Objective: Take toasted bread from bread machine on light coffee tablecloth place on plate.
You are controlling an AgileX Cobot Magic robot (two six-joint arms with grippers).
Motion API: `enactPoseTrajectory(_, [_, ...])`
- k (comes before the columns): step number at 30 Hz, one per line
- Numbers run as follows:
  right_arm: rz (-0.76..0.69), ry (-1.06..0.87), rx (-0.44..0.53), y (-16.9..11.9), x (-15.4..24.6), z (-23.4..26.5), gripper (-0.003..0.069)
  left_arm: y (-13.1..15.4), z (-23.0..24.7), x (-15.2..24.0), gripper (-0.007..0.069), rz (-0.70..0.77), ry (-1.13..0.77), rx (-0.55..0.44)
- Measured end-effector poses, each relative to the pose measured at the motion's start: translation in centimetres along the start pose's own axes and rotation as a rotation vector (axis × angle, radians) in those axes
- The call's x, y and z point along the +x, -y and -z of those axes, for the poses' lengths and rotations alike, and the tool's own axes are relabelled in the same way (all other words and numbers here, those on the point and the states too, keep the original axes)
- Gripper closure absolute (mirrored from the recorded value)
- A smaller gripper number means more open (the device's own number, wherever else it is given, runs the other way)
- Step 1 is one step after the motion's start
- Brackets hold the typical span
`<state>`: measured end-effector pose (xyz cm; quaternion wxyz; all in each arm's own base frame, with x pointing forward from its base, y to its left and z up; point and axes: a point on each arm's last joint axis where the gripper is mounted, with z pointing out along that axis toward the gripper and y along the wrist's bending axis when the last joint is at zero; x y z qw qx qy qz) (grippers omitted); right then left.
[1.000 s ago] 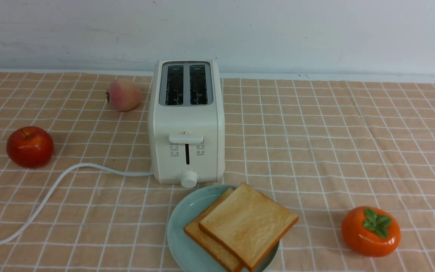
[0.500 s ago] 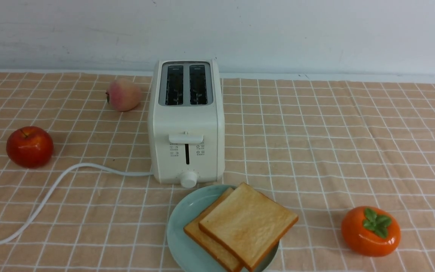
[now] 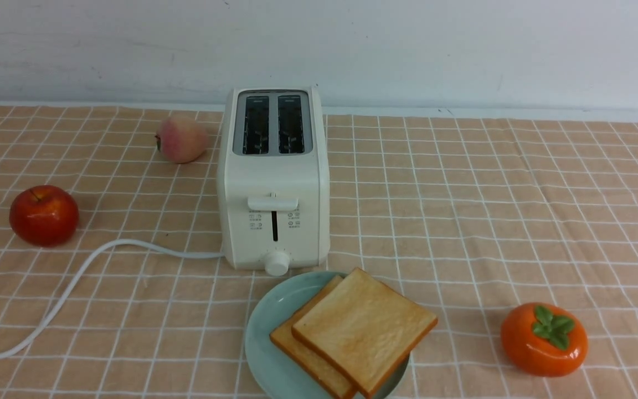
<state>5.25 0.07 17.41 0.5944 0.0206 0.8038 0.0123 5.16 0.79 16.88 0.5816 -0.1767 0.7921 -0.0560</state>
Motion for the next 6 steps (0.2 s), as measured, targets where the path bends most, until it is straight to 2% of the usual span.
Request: enactPoseTrajectory(6, [0.0,0.0,0.0,0.0,0.0,0.0,0.054,0.0,0.0,0.0,0.0554,0.0,0.0,0.0])
